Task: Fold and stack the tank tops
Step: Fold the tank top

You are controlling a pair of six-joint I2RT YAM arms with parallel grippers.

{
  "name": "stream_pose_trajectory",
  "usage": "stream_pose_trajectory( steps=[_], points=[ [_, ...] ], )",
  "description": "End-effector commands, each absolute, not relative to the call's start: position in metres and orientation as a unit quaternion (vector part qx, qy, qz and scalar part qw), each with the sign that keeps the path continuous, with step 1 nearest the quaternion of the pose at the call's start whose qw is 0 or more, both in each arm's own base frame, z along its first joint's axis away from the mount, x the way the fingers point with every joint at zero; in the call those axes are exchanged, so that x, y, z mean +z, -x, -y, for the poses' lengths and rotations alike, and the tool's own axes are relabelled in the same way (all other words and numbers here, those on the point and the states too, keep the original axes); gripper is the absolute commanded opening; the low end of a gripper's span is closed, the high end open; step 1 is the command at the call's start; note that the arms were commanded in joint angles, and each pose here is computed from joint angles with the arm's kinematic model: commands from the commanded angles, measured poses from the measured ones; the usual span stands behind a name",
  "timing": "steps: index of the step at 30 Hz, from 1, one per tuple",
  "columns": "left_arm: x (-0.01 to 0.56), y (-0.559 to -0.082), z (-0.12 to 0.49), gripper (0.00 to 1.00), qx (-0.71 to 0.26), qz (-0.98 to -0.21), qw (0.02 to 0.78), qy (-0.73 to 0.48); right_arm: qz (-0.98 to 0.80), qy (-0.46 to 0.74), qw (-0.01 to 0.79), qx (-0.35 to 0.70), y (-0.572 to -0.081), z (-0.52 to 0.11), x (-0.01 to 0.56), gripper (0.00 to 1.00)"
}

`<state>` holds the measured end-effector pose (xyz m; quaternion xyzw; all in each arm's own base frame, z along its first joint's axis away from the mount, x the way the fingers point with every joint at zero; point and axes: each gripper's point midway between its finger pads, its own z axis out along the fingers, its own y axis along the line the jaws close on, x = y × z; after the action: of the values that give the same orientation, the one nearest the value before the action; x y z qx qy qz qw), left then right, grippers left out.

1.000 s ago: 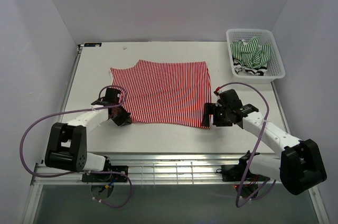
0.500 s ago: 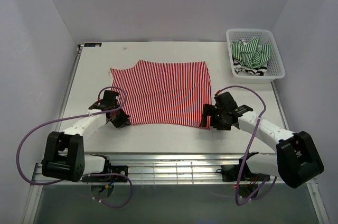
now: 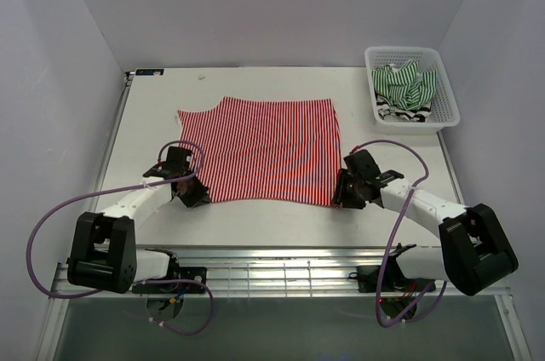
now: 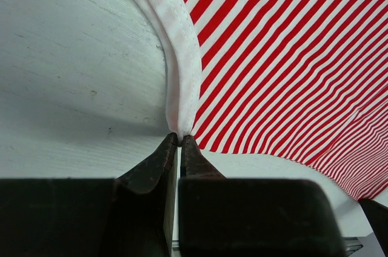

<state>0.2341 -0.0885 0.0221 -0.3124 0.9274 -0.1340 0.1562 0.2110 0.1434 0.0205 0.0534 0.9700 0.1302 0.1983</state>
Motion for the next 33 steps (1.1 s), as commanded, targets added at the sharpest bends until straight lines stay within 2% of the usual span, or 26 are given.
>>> stream_pose_trajectory(
  steps=[1, 7, 11, 20, 33],
  points=[
    [0.025, -0.233, 0.088, 0.00, -0.139, -0.927, 0.165, 0.308, -0.975, -0.062, 0.179, 0.114, -0.202, -0.138, 0.006, 0.45],
    [0.025, -0.231, 0.088, 0.00, -0.140, -0.926, 0.166, 0.310, -0.975, -0.061, 0.172, 0.129, -0.200, -0.144, 0.006, 0.33],
    [0.026, -0.228, 0.089, 0.00, -0.143, -0.925, 0.167, 0.311, -0.976, -0.059, 0.166, 0.128, -0.193, -0.141, 0.007, 0.08],
    [0.030, -0.206, 0.094, 0.00, -0.160, -0.929, 0.142, 0.302, -0.973, -0.045, 0.152, 0.166, -0.166, -0.142, 0.024, 0.08],
    [0.072, -0.234, 0.105, 0.00, -0.196, -0.926, 0.174, 0.273, -0.968, -0.033, 0.166, 0.186, -0.177, -0.151, 0.052, 0.08]
  ],
)
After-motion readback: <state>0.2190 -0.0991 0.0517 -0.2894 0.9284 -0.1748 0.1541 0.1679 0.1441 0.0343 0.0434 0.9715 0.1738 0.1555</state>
